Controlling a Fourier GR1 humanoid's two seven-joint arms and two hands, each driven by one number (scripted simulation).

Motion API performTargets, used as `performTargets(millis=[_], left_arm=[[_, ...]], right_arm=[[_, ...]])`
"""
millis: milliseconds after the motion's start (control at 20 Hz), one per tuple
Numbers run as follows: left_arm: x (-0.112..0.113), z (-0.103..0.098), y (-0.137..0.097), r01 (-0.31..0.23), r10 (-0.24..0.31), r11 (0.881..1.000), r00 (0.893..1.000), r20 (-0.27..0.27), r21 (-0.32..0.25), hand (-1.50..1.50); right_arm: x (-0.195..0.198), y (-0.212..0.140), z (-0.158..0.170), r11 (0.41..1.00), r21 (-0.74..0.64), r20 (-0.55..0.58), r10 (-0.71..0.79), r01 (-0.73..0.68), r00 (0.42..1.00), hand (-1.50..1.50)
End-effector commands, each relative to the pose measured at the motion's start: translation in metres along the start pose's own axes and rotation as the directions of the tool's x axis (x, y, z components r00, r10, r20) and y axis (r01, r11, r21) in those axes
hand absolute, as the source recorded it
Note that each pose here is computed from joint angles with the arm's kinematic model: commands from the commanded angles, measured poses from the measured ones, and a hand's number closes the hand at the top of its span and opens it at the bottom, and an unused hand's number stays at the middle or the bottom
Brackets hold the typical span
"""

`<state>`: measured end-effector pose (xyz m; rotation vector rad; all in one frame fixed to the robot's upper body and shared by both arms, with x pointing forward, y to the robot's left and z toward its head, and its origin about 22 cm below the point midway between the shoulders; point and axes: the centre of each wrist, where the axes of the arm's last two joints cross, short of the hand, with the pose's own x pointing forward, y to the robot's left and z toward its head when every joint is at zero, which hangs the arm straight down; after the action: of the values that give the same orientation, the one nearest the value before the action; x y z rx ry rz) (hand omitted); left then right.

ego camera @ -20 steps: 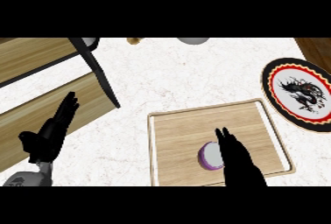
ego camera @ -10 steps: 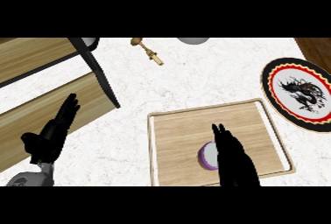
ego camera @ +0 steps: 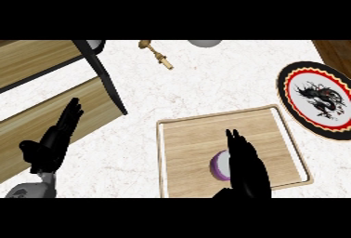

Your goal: Pick the can from the tray and place it in the plate

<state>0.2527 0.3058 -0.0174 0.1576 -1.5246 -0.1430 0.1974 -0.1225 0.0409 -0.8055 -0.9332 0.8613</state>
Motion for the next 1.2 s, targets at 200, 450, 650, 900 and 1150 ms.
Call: performTargets(millis=[200,450,650,900,1150], left_arm=[[-0.003,0.001,-0.016,0.0,0.0,1.0,1.0,-0.003,-0.004,0.0],[-0.005,0.002,-0.002,-0.009,0.009,1.0,1.0,-0.004,0.007,0.0],[0.008,-0.002,-0.006,-0.008,0.007,1.0,1.0,-0.015,-0.006,0.0],[-0.005,0.011,0.013,-0.001,0.002,0.998,1.0,-0.015,0.065,0.0],[-0.012,0.015,0.019,-0.01,0.012,0.996,0.999,-0.031,0.086,0.0]], right_arm=[[-0.004,-0.001,-0.024,0.996,0.089,0.089,0.005,-0.013,0.996,1.5],[0.006,0.031,-0.019,0.999,0.04,0.137,0.01,-0.015,0.991,1.5],[0.001,0.007,-0.017,0.993,-0.106,0.2,0.062,-0.042,0.978,1.5],[-0.179,-0.073,-0.052,0.966,-0.235,-0.091,0.092,-0.111,0.992,1.5],[-0.253,-0.14,-0.052,0.921,-0.382,-0.09,0.044,-0.076,0.995,1.5]])
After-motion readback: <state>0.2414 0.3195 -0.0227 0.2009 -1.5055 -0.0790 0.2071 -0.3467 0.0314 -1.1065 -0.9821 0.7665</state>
